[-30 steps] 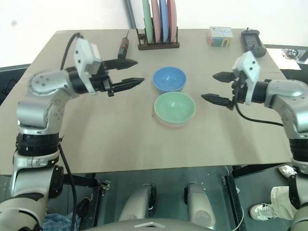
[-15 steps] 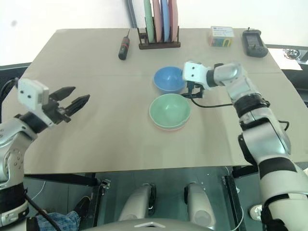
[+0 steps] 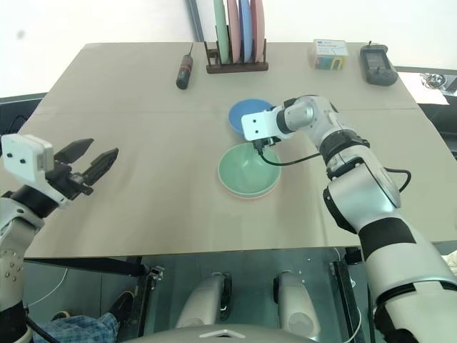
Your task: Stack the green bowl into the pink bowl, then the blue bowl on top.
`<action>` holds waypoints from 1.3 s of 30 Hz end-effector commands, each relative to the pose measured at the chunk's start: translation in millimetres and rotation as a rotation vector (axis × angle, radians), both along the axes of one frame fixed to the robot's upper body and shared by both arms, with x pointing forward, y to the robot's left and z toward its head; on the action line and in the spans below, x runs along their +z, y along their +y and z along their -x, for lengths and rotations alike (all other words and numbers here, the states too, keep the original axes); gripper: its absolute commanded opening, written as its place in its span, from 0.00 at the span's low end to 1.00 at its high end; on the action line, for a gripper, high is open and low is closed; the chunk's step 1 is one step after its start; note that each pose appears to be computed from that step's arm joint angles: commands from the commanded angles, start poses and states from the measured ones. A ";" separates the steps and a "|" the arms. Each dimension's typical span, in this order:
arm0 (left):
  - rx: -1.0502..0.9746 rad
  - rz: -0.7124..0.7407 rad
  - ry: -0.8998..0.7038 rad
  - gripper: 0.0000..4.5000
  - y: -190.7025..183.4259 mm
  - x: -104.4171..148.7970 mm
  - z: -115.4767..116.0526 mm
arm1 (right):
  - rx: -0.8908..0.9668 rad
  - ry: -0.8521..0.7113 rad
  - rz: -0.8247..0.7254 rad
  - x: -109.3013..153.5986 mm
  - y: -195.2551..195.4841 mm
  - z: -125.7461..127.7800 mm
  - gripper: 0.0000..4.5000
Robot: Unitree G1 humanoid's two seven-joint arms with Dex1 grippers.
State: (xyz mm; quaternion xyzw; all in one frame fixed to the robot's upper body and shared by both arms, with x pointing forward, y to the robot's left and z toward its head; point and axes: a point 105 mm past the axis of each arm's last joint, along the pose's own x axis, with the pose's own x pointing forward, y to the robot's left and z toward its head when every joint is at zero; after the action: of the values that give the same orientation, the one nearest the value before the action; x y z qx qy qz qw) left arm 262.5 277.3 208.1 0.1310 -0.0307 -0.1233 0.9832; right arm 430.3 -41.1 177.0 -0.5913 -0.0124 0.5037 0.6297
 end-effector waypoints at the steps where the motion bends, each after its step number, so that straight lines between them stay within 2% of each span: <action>1: 0.003 -0.026 -0.064 0.64 -3.2 15.8 6.2 | -0.014 -0.060 -0.007 18.6 3.1 -5.3 0.15; 2: 0.002 -0.026 -0.066 0.64 -3.4 16.1 6.1 | -0.023 -0.060 -0.007 17.9 2.3 -6.2 0.05; 3: 0.002 -0.026 -0.067 0.64 -3.6 16.3 6.0 | -0.029 -0.060 -0.006 17.3 1.7 -6.8 0.03; 10: -0.016 -0.024 -0.055 0.64 -5.8 14.3 0.9 | -0.034 -0.072 -0.024 22.7 0.5 -7.9 0.03; 13: -0.032 -0.024 -0.053 0.64 -7.8 13.9 -1.1 | -0.001 -0.081 -0.043 34.6 0.5 -5.1 0.03; 17: -0.074 -0.028 -0.038 0.64 -12.5 12.3 -7.2 | 0.176 0.008 -0.114 71.4 1.9 19.9 0.03; 23: -0.135 -0.033 -0.022 0.64 -19.5 9.5 -20.6 | 0.376 0.242 -0.159 102.6 -12.4 75.4 0.03; 29: -0.192 -0.036 -0.013 0.64 -26.7 8.7 -32.9 | 0.443 0.433 -0.204 105.4 -20.8 142.4 0.03; 32: -0.211 -0.039 -0.010 0.64 -28.9 8.9 -37.9 | 0.440 0.488 -0.208 96.7 -22.5 161.0 0.03; 35: -0.231 -0.045 -0.005 0.64 -31.6 9.8 -42.1 | 0.409 0.507 -0.210 86.9 -24.7 166.7 0.03; 38: -0.240 -0.047 -0.002 0.64 -32.3 10.8 -44.8 | 0.379 0.505 -0.221 83.1 -25.4 167.4 0.22; 39: -0.242 -0.048 -0.002 0.64 -32.3 11.2 -45.6 | 0.371 0.505 -0.224 82.1 -25.5 167.3 0.32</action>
State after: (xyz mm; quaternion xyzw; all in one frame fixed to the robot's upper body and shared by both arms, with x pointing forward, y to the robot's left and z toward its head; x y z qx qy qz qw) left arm 308.4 245.8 207.7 0.1287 -0.0267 -0.2393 0.9620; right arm 267.1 -64.3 248.6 -0.3546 0.0031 0.7469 0.5625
